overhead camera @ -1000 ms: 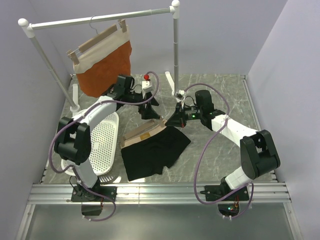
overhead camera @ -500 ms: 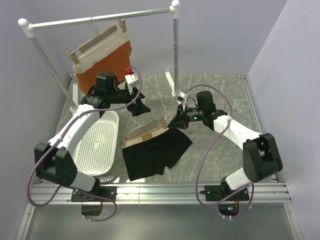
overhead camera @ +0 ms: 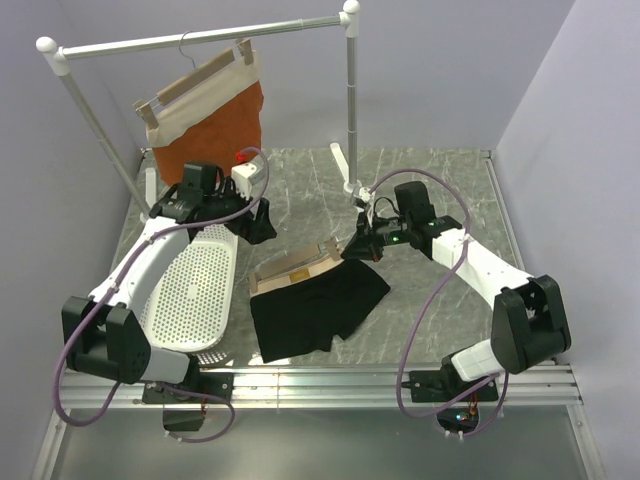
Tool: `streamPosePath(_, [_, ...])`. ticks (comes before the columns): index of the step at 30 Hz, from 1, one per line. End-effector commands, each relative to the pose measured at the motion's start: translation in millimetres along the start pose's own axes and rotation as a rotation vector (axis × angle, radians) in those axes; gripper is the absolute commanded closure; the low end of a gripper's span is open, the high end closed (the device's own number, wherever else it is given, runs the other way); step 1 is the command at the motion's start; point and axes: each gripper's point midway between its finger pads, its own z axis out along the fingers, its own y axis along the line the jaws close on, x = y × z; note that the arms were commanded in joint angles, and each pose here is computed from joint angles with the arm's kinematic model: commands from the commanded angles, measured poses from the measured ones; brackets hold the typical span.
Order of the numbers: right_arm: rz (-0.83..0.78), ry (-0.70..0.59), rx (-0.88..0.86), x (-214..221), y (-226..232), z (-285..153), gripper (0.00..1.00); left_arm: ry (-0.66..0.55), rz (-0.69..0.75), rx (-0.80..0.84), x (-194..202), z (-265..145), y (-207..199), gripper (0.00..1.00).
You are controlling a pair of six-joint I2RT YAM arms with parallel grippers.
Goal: Clip the underwear to the hanger
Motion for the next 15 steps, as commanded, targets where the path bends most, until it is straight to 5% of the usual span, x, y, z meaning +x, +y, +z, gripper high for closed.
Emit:
streamPosePath(1, [-0.113, -0.03, 0.025, -26, 2, -12, 1.0, 0.063, -0.03, 0.048, 28, -1, 5, 0.02])
streamPosePath(8, [-0.157, 0.014, 0.051, -21, -2, -16, 1.0, 0.019, 0.202, 0.186, 50, 0, -6, 0.02])
streamPosePath(15, [-0.171, 0.04, 0.067, -13, -3, -18, 1.0, 0.036, 0.28, 0.226, 76, 20, 0, 0.05])
